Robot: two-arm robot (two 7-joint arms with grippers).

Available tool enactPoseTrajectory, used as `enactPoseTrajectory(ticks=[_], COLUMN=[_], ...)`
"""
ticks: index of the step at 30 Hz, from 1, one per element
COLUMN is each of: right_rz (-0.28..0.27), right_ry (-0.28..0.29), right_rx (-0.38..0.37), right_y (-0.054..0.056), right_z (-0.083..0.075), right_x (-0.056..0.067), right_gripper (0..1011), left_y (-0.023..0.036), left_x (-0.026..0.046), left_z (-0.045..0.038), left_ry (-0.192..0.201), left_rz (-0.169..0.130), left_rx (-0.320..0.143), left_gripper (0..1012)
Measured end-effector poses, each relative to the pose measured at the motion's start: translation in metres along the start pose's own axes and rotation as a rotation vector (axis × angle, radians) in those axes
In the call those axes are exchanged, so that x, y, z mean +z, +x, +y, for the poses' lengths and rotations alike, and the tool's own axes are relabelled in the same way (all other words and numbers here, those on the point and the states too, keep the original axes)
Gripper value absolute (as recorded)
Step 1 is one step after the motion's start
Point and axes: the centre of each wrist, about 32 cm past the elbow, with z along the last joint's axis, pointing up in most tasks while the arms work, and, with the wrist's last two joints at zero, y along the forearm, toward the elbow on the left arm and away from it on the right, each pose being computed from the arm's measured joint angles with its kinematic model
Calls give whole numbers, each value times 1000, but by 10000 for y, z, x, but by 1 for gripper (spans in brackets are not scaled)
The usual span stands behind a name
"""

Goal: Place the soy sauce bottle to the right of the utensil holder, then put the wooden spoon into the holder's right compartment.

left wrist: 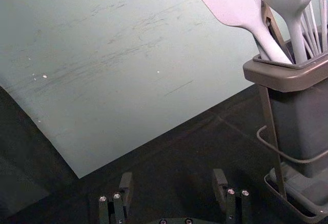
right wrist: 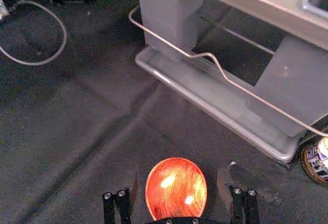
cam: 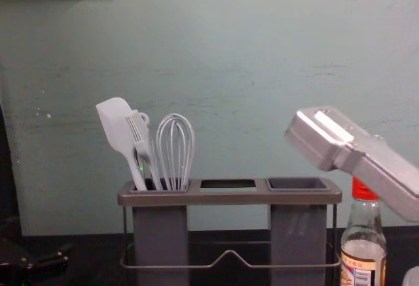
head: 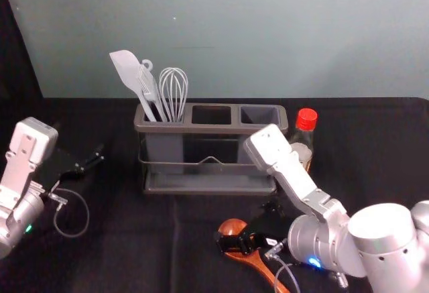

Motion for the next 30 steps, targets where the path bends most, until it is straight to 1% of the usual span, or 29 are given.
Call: enactPoseTrajectory(ticks=[7,15,21,30], right_rz=[-2,-7,-3,-5], right_ry=[-35,-71,-85,-104], right_rx=[-3,10,19,27], right_y=[-2,6,17,27], right_z=[53,130,171,194], right_x=[37,33,18,16], right_gripper=[1000,1000,1000,1000], left_y=[0,0,0,0], left_x=[0,0,0,0], left_z=[0,0,0,0], left_ry=[0,0,0,0], left_rz=[0,0,0,0], left_rx=[0,0,0,0], left_gripper=[1011,1011,1011,1012])
